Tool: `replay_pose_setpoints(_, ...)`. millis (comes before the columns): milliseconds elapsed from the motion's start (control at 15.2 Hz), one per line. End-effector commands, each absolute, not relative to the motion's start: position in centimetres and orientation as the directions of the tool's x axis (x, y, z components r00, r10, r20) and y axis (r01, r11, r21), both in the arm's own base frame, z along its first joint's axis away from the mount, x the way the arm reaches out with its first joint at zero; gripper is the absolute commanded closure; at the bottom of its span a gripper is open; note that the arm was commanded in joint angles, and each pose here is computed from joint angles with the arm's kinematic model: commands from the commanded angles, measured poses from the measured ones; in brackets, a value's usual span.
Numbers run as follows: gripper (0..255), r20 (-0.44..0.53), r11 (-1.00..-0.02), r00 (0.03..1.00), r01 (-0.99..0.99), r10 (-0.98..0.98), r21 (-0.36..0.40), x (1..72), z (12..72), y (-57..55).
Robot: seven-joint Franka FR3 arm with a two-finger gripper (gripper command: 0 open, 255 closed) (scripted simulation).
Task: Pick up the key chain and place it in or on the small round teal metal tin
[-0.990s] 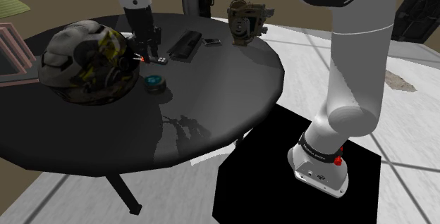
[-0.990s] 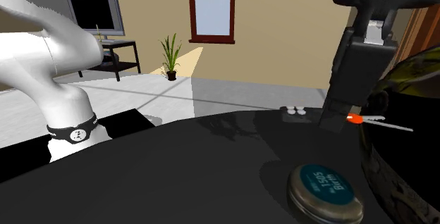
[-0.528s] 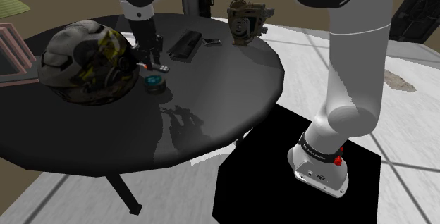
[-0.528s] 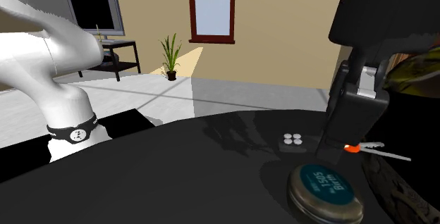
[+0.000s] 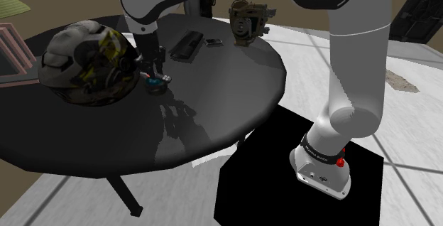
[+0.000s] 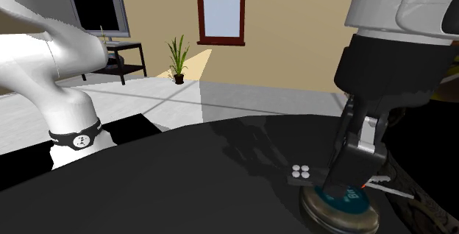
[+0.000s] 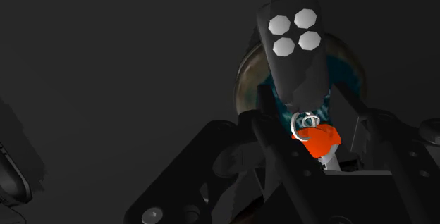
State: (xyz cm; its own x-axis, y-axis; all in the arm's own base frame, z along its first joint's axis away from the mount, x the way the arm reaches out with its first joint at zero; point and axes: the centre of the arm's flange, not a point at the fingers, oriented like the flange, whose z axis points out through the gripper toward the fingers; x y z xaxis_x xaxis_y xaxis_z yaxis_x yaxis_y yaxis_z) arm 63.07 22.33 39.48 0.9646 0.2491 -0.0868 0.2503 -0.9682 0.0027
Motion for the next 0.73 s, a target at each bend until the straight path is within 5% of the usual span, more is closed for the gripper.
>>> replay_pose_setpoints(0, 255, -0.086, -0.968, 0.965, 0.25, 0.249, 0.003, 63.02, 38.96, 22.41)
replay_pose_setpoints(462, 255, -0.086, -0.968, 0.965, 0.25, 0.249, 0.003, 63.02, 38.96, 22.41)
replay_pose_setpoints(528, 0, -0.086, -0.968, 0.965, 0.25, 0.249, 0.003, 63.02, 38.96, 22.41)
replay_pose_setpoints(660, 0, -0.086, -0.968, 0.965, 0.25, 0.249, 0.003, 63.02, 38.96, 22.41)
